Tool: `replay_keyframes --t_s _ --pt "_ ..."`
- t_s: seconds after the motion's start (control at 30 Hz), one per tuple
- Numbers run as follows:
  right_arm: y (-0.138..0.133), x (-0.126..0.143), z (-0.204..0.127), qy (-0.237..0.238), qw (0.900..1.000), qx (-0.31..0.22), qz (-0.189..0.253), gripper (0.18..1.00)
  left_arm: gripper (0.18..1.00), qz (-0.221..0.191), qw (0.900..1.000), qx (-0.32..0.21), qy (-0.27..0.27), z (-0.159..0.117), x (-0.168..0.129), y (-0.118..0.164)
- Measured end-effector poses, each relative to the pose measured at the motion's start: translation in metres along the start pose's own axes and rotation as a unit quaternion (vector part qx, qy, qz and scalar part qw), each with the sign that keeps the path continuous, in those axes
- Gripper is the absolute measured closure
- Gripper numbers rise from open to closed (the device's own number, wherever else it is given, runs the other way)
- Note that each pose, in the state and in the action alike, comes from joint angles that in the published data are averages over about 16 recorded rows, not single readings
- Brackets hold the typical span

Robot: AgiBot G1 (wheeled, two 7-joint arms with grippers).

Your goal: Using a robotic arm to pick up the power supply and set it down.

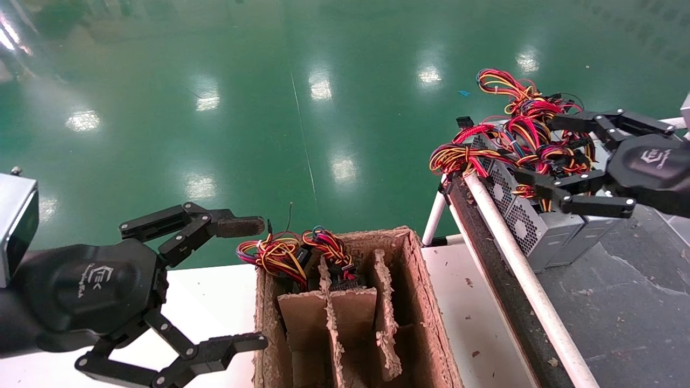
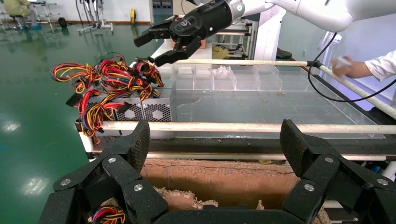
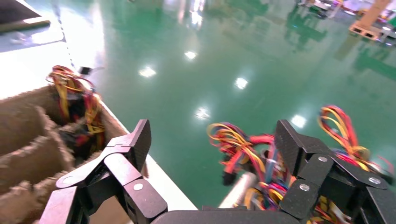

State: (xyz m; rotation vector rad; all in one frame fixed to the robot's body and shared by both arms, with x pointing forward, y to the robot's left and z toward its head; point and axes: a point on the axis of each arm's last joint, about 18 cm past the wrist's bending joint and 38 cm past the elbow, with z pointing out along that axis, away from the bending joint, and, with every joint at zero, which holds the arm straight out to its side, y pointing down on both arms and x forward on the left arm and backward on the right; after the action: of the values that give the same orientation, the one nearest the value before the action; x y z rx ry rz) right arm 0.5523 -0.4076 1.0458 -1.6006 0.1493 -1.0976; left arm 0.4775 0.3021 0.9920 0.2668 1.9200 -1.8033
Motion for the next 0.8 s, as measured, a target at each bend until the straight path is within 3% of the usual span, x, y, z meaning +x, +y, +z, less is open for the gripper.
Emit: replay_keyframes --t_s 0.27,0.8 --pt "-0.005 -0.027 0.009 -0.052 0.998 0.023 0.01 0.216 0.184 0.0 1.0 0.0 0.0 0.0 0.0 0.0" --pt "-0.016 -0.082 0.019 -0.157 0.985 0.068 0.032 0.178 0.184 0.0 1.0 0.0 0.0 0.0 0.0 0.0"
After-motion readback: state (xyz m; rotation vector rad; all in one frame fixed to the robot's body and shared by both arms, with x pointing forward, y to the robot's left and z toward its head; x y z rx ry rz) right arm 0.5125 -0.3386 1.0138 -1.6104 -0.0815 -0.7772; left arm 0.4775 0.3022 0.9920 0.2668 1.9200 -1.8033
